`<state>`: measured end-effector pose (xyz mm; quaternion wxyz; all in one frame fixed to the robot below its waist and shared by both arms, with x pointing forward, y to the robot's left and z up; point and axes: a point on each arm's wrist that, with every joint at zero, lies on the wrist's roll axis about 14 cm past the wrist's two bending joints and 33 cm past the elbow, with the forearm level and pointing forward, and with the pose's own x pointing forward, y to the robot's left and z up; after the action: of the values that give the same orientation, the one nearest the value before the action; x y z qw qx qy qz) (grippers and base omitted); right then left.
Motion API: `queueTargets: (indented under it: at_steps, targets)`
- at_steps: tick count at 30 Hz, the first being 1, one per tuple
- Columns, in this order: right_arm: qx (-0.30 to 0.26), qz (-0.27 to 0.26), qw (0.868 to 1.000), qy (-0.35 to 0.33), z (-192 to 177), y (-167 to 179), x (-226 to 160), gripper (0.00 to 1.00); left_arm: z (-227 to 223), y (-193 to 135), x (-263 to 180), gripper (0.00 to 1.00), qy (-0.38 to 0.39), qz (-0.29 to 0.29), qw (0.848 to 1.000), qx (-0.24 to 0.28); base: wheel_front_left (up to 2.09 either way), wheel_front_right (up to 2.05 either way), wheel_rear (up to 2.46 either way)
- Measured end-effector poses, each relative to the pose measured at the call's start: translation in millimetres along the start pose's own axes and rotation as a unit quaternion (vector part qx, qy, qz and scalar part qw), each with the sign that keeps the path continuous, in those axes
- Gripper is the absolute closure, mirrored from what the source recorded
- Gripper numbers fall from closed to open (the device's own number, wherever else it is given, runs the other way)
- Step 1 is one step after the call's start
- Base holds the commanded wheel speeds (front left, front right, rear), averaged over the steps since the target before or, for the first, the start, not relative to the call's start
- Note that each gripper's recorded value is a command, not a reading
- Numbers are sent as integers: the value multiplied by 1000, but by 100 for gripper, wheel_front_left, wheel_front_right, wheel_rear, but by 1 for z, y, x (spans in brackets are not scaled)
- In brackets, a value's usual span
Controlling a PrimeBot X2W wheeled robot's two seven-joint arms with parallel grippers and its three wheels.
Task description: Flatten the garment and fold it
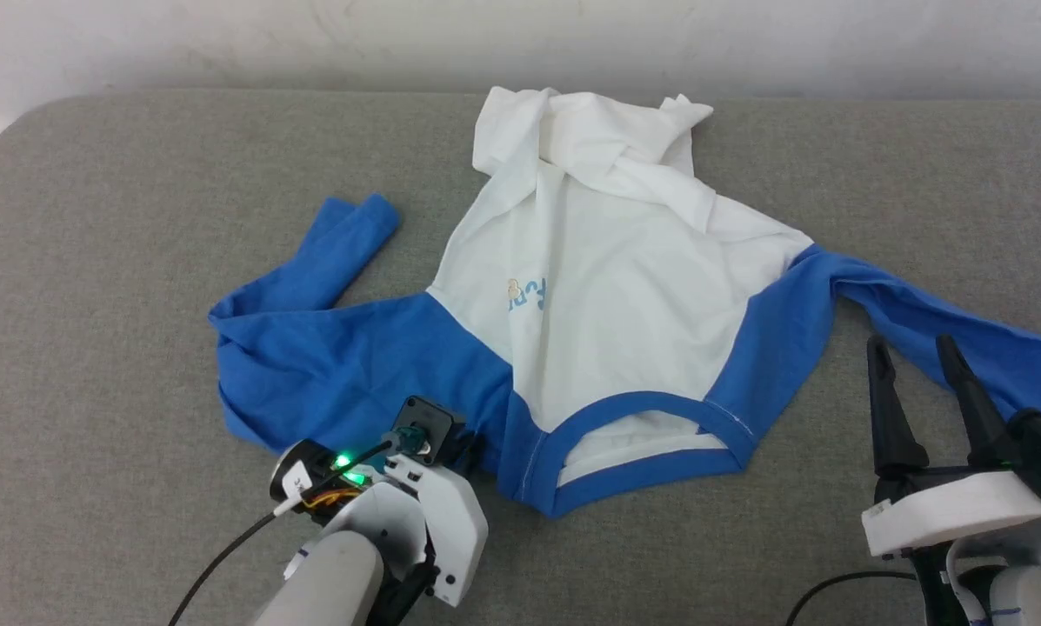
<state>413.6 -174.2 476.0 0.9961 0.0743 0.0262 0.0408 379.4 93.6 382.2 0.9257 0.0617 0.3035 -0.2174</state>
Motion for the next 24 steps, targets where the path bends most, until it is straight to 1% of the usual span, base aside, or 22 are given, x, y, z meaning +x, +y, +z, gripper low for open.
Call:
queueTargets:
  at_steps: [5, 7, 10, 13, 15, 19, 21, 24]
  targets:
    - [-11, 13, 1000, 7, 2, 4, 0, 0, 5, 4, -6, 100, -13, 15, 1000, -10, 0, 0, 0]
    - [-16, 32, 999, 36, -5, 12, -1, 0, 7, 8, -12, 100, -29, 30, 999, -21, 0, 0, 0]
    - [-21, 54, 993, 103, -24, 20, -6, 0, 15, 21, -24, 100, -65, 61, 995, -37, 0, 0, 0]
    - [-42, 77, 979, 182, -47, 24, -11, 0, 31, 32, -37, 100, -109, 87, 989, -44, 0, 0, 0]
    - [-63, 94, 969, 219, -55, 29, -12, 0, 38, 33, -44, 100, -129, 93, 986, -45, 0, 0, 0]
    - [-110, 120, 950, 267, -64, 39, -1, 0, 43, 34, -53, 100, -150, 101, 982, -51, 0, 0, 0]
    - [-138, 125, 939, 290, -70, 39, 5, 0, 42, 34, -55, 100, -155, 106, 981, -56, 0, 0, 0]
    - [-167, 121, 927, 314, -77, 35, 14, 0, 41, 31, -56, 100, -158, 106, 980, -60, 0, 0, 0]
